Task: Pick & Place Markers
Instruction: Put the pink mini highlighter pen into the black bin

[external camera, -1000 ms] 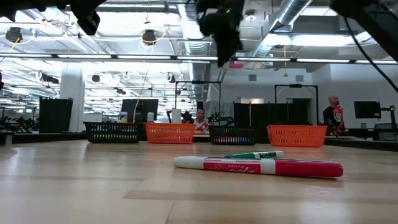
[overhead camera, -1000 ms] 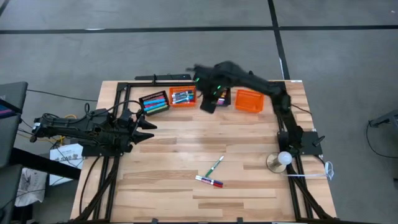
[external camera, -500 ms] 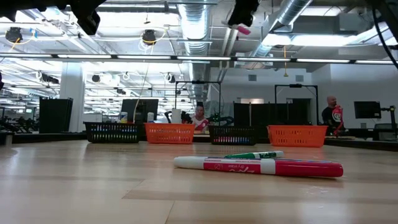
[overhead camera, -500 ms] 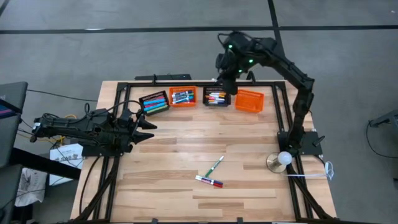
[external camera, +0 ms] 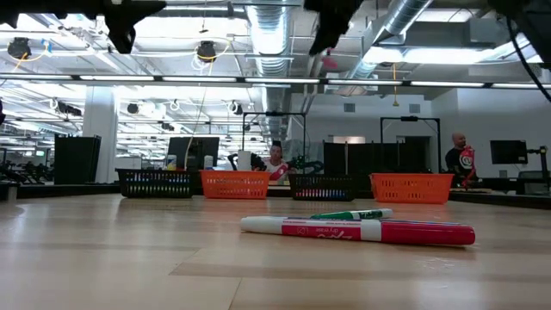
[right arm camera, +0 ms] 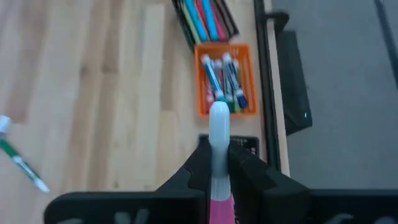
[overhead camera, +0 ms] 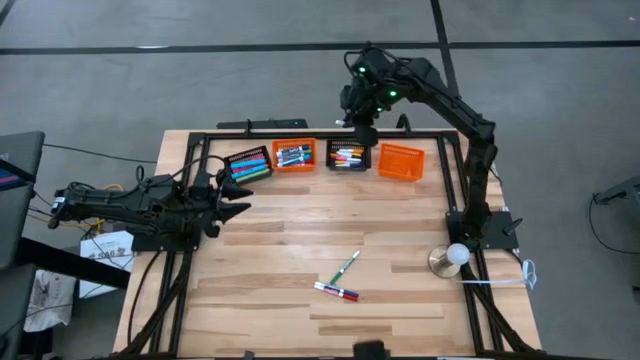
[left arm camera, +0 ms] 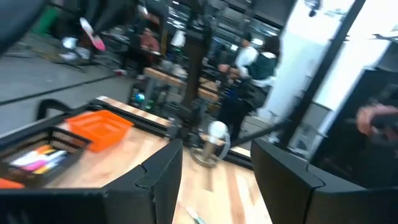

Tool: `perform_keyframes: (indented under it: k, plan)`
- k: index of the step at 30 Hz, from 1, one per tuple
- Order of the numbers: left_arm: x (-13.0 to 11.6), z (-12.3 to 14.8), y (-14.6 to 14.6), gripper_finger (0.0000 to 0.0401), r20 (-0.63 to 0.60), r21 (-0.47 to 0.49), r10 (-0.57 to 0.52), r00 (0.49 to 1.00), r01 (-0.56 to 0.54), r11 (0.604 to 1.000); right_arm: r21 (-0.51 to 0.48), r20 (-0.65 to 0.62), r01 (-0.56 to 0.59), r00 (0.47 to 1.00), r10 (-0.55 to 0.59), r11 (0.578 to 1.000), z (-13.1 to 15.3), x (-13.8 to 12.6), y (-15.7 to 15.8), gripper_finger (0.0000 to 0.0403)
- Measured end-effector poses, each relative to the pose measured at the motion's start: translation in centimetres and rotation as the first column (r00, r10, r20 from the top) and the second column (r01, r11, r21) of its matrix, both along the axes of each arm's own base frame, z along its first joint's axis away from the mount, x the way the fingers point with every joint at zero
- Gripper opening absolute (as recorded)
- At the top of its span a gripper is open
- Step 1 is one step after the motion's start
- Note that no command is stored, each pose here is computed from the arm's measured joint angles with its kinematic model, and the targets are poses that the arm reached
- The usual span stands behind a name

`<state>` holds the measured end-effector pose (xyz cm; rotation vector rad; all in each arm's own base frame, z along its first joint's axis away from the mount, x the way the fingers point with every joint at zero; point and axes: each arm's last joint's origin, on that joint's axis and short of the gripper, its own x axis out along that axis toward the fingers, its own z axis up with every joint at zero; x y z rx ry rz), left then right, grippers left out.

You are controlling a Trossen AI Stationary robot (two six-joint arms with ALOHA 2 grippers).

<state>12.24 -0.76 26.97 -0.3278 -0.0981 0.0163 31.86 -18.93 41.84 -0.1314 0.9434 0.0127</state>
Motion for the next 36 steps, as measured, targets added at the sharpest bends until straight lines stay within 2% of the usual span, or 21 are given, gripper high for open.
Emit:
perform_keyframes:
  k: [6,12,20,26,31,36]
  plan:
    - [0.0,0.0,0.3,0.0190,-0.001,-0.010,0.102,0.995,-0.102,0.995,0.009,-0.107,-0.006,0.994,0.007,1.000,-5.0,2.3,-4.1,0.0026]
    - [0.0,0.0,0.3,0.0190,-0.002,-0.011,0.116,0.993,-0.116,0.993,0.074,-0.204,0.040,0.979,-0.024,0.996,-10.1,3.7,-7.5,0.0038]
    - [0.1,-0.1,0.3,0.0190,-0.008,-0.010,0.120,0.993,-0.121,0.993,0.171,-0.325,0.046,0.945,0.012,0.984,-16.0,5.7,-8.5,0.0027]
    - [0.3,-0.2,0.3,0.0190,-0.020,-0.008,0.120,0.993,-0.121,0.993,0.213,-0.373,0.066,0.928,0.019,0.975,-18.7,6.6,-8.6,0.0038]
    - [0.3,-0.2,0.3,0.0190,-0.021,-0.007,0.120,0.993,-0.121,0.993,0.215,-0.374,0.102,0.927,-0.014,0.971,-19.2,6.1,-9.7,0.0030]
    - [0.3,-0.2,0.3,0.0190,-0.021,-0.007,0.120,0.993,-0.120,0.993,0.248,-0.419,0.138,0.908,-0.022,0.959,-21.0,6.0,-10.2,0.0033]
